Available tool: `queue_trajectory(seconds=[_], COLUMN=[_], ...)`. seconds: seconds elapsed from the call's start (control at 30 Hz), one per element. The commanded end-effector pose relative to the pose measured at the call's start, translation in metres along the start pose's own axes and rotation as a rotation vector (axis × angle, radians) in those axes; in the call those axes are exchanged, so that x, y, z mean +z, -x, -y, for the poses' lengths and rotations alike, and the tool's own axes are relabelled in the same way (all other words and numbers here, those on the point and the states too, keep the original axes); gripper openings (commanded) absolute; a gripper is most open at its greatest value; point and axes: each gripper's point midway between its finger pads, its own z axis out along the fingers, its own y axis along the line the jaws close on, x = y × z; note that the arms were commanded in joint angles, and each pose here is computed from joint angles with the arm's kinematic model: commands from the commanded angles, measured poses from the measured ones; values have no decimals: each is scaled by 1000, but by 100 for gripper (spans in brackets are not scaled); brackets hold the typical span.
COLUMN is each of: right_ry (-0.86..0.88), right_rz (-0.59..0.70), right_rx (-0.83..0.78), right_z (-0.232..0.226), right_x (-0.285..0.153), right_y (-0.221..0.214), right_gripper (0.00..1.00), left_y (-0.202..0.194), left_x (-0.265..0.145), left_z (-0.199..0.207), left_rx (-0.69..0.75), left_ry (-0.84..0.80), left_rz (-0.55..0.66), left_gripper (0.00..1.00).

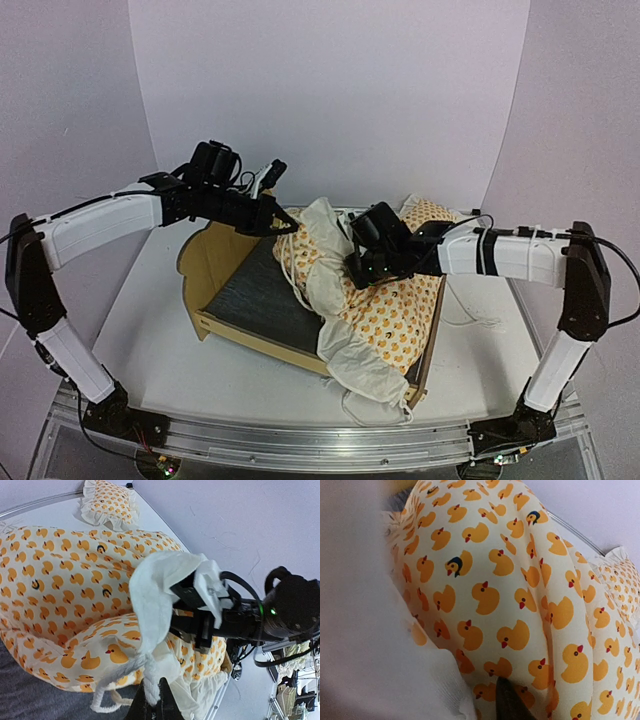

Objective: Set up the pet bed

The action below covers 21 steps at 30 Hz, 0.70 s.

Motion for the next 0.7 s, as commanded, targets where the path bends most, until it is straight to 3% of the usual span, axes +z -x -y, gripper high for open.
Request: queue_trajectory(seconds=[0.0, 0.1, 0.17, 0.23, 0.33, 0.43, 0.5, 0.57, 0.6, 0.67], right_ry=[136, 236, 393, 530, 722, 783, 716, 630, 595, 625], right_rz=[-162, -183, -190, -157, -54, 31, 88, 147, 159, 168], right_rx=[33, 61, 58, 46, 109, 204, 285, 338, 382, 471], right_z=[-5, -19, -49, -78, -117, -136, -133, -123, -116, -113], right_x=[-64, -104, -127, -145, -154, -142, -118, -96, -85, -68], right_y=[-3, 0, -1, 8, 36, 70, 86, 97, 100, 110], right_gripper=[34, 43, 48, 57, 58, 48, 37, 35, 29, 24], left_y=[43, 55, 61, 63, 64, 63, 62, 60, 59, 57], left_x=[21, 28, 28, 29, 29, 23, 19, 16, 15, 12], left_z=[7, 2, 1, 5, 11, 14, 17, 20, 21, 22], left_rx=[31, 56, 73, 85, 93, 104, 107, 107, 106, 106], left_ry=[-60, -36, -28, -53, -79, -77, -82, -88, -90, -92], left_rz=[73, 94, 106, 100, 95, 99, 95, 95, 94, 93], left_gripper=[0, 0, 0, 0, 0, 0, 0, 0, 0, 0])
